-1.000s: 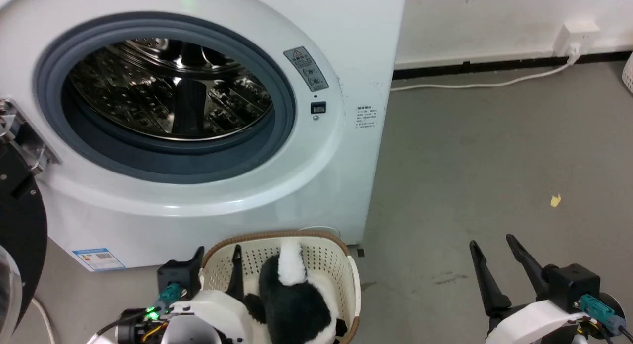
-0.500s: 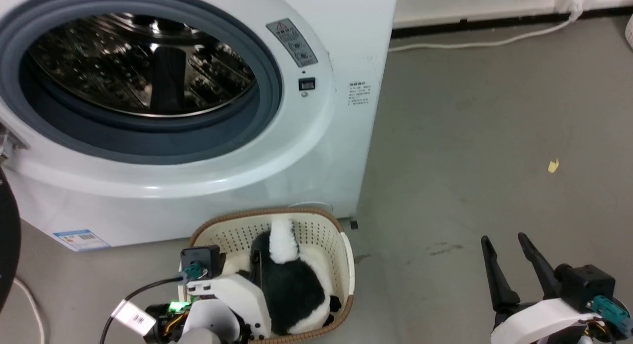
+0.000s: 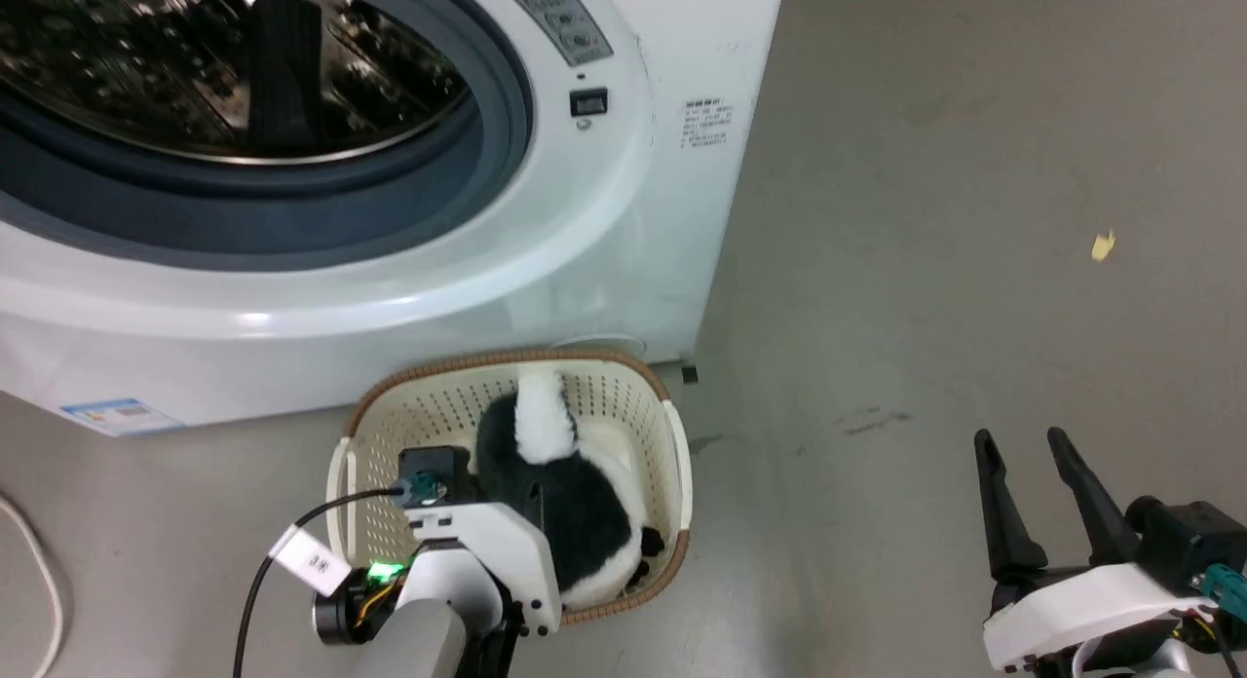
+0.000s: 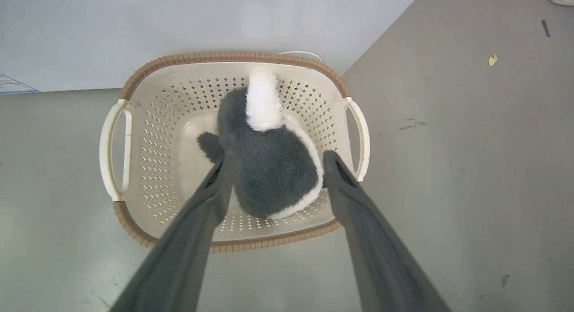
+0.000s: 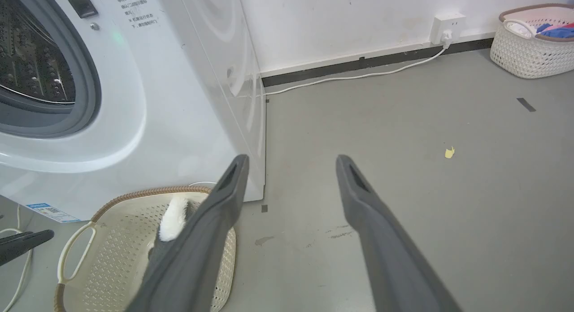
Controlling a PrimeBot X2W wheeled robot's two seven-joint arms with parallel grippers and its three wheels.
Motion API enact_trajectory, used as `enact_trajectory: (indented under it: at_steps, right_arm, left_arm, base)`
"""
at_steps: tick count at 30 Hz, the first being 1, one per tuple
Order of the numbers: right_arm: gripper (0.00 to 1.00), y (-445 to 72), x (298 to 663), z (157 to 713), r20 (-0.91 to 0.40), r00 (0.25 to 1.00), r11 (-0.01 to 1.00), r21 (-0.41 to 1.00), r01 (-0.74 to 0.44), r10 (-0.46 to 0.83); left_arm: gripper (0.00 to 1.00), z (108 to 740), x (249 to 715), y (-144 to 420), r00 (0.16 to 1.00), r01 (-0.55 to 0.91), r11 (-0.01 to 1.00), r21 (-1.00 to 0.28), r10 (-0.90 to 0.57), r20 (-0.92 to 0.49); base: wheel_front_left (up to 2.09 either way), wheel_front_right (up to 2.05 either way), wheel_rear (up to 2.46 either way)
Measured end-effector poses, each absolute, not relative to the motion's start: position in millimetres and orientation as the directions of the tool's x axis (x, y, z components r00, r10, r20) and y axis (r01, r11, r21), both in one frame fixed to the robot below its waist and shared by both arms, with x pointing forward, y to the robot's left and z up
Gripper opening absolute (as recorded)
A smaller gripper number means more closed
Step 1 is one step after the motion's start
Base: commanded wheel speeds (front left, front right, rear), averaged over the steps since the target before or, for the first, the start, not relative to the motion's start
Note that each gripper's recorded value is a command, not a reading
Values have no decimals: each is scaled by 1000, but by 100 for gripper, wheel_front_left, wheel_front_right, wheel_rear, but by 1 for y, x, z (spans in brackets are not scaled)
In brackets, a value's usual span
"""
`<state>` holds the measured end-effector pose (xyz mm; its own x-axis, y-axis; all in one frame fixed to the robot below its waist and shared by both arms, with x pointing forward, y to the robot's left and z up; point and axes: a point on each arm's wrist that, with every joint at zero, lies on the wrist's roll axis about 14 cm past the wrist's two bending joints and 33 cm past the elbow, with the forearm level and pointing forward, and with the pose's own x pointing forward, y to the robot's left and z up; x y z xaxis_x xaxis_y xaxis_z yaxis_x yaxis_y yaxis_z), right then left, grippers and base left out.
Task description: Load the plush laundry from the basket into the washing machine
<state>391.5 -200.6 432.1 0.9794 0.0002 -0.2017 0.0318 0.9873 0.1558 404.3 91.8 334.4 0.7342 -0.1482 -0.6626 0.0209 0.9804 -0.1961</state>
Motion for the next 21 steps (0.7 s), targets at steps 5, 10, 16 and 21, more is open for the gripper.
enact_trajectory:
  at_steps: [5, 10, 16, 21]
  right_arm:
    - [100, -205, 394, 421, -223, 975, 985, 167, 53, -14]
    - [100, -210, 399, 408, -249, 968, 982, 176, 76, -31]
    - [100, -220, 405, 388, -289, 956, 978, 176, 109, -54]
    - [100, -225, 407, 376, -307, 949, 976, 179, 127, -68]
  left_arm:
    - [100, 318, 406, 86, 698, 25, 981, -194, -157, -699]
    - [100, 296, 407, 81, 645, 24, 981, -190, -161, -747]
    - [100, 267, 414, 76, 579, 10, 982, -189, -160, -799]
    - [100, 249, 413, 74, 536, -5, 982, -189, -157, -830]
  base:
    - [0, 0, 0]
    - [0, 0, 0]
    - [0, 0, 0]
    - [0, 0, 0]
